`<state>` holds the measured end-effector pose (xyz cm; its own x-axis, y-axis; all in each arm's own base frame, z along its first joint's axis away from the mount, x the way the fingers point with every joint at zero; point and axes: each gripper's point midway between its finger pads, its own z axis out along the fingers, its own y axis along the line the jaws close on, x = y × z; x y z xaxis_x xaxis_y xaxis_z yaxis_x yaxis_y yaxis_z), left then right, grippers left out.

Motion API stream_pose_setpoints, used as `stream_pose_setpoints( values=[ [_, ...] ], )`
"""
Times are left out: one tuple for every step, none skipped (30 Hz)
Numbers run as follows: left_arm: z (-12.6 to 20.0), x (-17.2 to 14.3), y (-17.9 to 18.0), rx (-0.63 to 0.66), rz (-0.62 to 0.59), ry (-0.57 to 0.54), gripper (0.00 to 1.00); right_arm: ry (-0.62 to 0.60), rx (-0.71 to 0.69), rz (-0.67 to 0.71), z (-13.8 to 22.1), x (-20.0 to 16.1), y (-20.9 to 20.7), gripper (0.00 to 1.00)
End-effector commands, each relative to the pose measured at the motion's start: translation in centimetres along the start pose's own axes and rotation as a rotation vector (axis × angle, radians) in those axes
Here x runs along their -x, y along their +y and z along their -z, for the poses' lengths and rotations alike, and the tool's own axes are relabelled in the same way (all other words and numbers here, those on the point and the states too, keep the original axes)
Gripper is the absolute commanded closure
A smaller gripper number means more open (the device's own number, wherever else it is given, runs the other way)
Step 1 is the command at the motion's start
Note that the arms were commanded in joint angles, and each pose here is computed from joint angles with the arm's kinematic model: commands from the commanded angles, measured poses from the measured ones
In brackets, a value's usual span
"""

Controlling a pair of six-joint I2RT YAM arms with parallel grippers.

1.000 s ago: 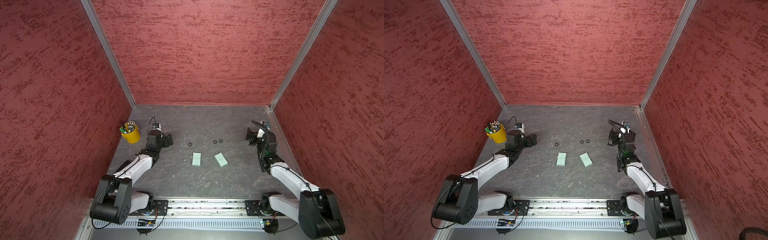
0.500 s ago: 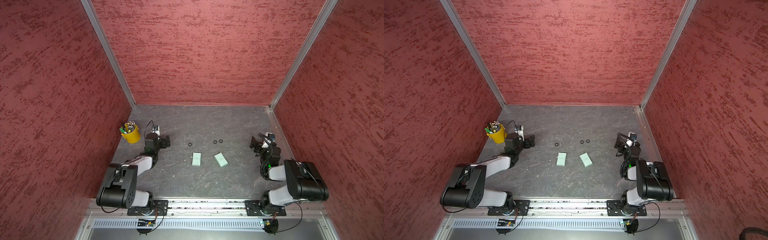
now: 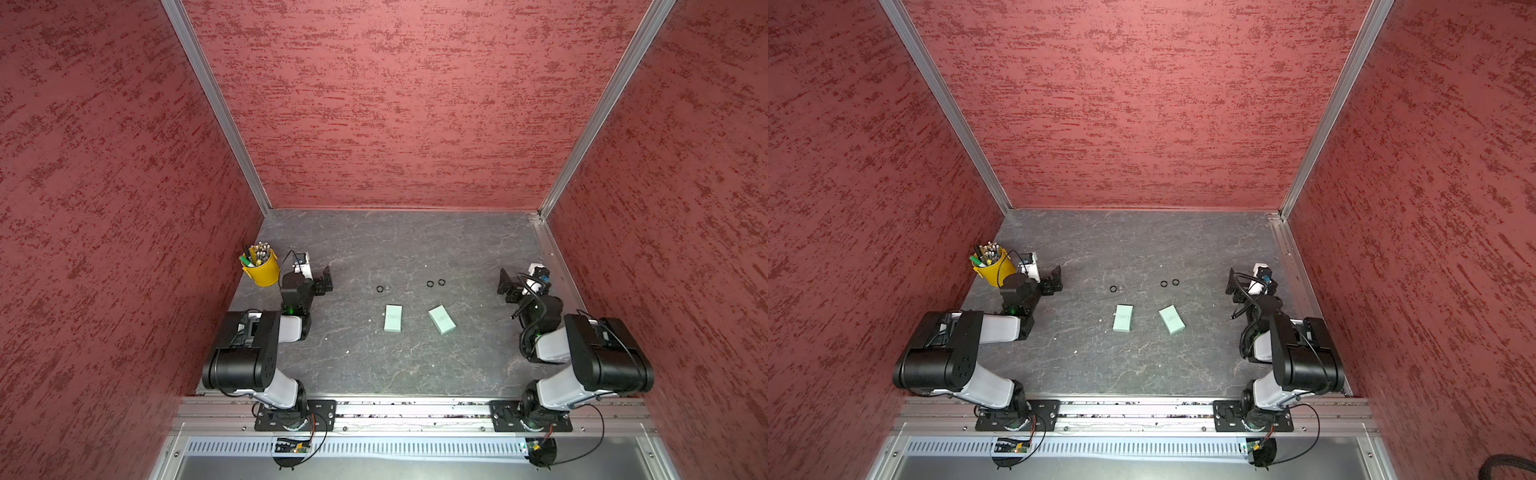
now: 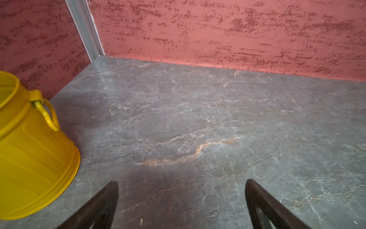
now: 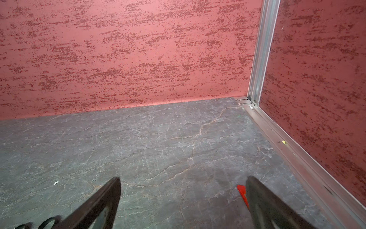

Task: Take the rings out of the lift-off lid box
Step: Reset both arms

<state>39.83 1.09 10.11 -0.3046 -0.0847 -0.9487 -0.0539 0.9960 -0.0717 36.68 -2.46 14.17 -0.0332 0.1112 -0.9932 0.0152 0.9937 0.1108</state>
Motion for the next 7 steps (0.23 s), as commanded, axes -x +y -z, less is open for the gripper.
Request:
stream_pose_setpoints(
  values=[
    [0.09,1.27,-0.12,-0.015,0.01,-0.046,0.0,-0.032,-0.001,0.03,-0.99,1.31,0.58,0.01],
    [0.09,1.32,-0.13,-0.014,0.01,-0.051,0.0,-0.033,-0.004,0.032,-0.95,1.28,0.63,0.01],
    [0.1,1.29,-0.14,-0.014,0.009,-0.05,0.0,-0.032,-0.006,0.033,-0.94,1.27,0.59,0.01],
    [0.08,1.29,-0.14,-0.014,0.009,-0.048,0.0,-0.034,-0.004,0.033,-0.95,1.29,0.67,0.01],
    [0.09,1.27,-0.1,-0.012,0.009,-0.049,0.0,-0.034,-0.004,0.033,-0.88,1.3,0.67,0.01],
    [0.08,1.25,-0.21,-0.014,0.008,-0.049,0.0,-0.035,-0.004,0.032,-0.81,1.29,0.67,0.01],
    [0.09,1.28,-0.24,-0.015,0.008,-0.05,0.0,-0.04,-0.004,0.033,-0.72,1.41,0.68,0.01]
  ],
)
